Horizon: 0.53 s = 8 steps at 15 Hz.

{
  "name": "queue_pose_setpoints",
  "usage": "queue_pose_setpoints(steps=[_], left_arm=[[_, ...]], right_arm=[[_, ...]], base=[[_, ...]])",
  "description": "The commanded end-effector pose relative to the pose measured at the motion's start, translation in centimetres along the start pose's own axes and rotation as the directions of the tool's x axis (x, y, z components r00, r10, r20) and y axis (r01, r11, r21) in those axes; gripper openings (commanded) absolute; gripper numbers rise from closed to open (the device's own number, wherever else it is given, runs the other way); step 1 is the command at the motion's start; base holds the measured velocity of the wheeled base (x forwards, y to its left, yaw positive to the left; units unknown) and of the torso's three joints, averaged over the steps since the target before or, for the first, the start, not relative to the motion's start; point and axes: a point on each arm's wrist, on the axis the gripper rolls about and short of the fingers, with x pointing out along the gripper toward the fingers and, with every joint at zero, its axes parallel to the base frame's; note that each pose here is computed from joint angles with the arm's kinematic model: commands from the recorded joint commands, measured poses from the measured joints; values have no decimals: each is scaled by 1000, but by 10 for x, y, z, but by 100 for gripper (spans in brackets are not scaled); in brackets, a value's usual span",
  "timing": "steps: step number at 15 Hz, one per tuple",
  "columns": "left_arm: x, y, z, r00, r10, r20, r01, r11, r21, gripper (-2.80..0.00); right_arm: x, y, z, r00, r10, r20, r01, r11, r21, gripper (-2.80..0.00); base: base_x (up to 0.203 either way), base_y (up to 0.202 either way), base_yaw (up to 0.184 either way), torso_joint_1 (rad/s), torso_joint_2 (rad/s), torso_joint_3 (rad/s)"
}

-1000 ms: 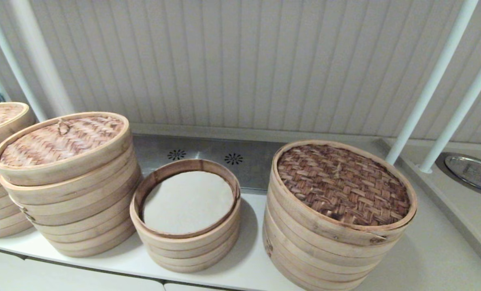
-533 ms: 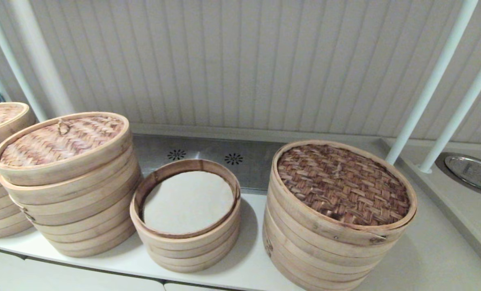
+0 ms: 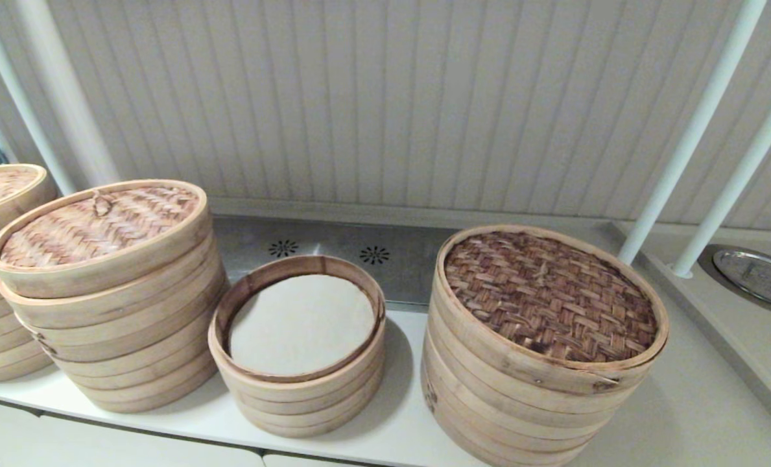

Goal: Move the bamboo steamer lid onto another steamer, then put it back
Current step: Pick up the steamer

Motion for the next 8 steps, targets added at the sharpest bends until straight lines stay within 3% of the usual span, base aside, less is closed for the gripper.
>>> queue_pose_setpoints(steps=[1, 8], left_arm=[[0, 0, -1, 1000, 1, -3, -1, 1000, -6, -280], [0, 0, -1, 1000, 3, -2, -4, 1000, -26, -280]], right_arm=[[0, 0, -1, 1000, 0, -2, 0, 1000, 0, -280], [0, 0, -1, 1000, 0, -2, 0, 1000, 0, -280]], base=[[0, 0, 0, 0, 0, 0], [0, 0, 0, 0, 0, 0]])
